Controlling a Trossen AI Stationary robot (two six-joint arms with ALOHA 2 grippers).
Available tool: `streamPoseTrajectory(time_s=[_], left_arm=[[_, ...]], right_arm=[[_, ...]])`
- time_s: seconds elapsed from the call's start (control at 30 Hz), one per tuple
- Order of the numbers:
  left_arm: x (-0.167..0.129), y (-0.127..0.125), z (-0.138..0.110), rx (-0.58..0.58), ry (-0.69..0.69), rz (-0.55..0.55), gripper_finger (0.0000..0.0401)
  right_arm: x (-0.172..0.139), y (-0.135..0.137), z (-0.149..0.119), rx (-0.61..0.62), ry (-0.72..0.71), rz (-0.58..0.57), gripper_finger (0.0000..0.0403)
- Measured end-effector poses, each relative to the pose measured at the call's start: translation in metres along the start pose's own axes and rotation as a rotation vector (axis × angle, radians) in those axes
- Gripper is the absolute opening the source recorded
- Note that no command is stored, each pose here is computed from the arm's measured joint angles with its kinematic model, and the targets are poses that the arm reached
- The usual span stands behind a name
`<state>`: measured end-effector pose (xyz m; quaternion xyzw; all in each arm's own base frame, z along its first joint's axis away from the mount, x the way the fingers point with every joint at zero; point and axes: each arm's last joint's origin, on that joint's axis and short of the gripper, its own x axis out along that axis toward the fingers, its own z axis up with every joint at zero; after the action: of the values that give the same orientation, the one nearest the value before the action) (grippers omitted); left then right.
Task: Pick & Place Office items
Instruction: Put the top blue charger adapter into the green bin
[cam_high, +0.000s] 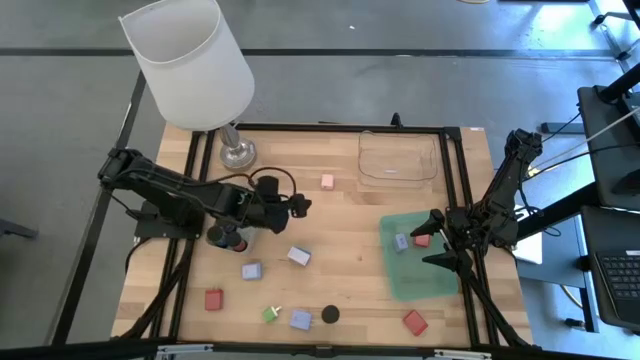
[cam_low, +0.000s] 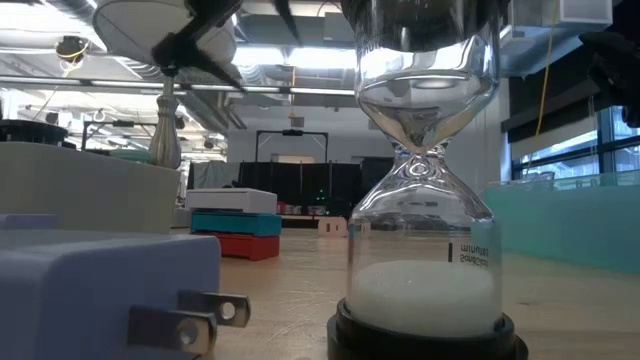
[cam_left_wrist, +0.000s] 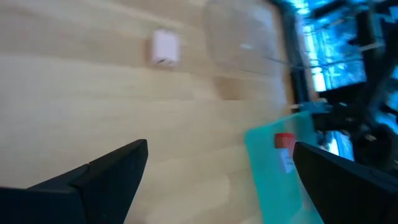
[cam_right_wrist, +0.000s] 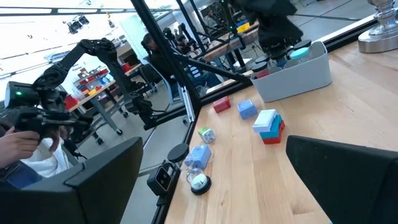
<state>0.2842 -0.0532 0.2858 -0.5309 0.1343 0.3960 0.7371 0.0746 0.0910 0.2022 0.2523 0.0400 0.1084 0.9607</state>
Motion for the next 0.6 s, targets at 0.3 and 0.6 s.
streamPoseTrajectory(time_s=[0.3, 0.6], left_arm=[[-0.0011, -0.0062, -0.0011, 0.328, -0.014, -0.057, 0.0400], [-0.0012, -0.0094, -0.0012, 0.476, -0.025, -0.084, 0.0400]], right_arm=[[0.0000, 0.0000, 0.0000, 0.000, 0.000, 0.000, 0.0400], [0.0000, 0.0000, -0.0001, 0.000, 0.000, 0.000, 0.0400]])
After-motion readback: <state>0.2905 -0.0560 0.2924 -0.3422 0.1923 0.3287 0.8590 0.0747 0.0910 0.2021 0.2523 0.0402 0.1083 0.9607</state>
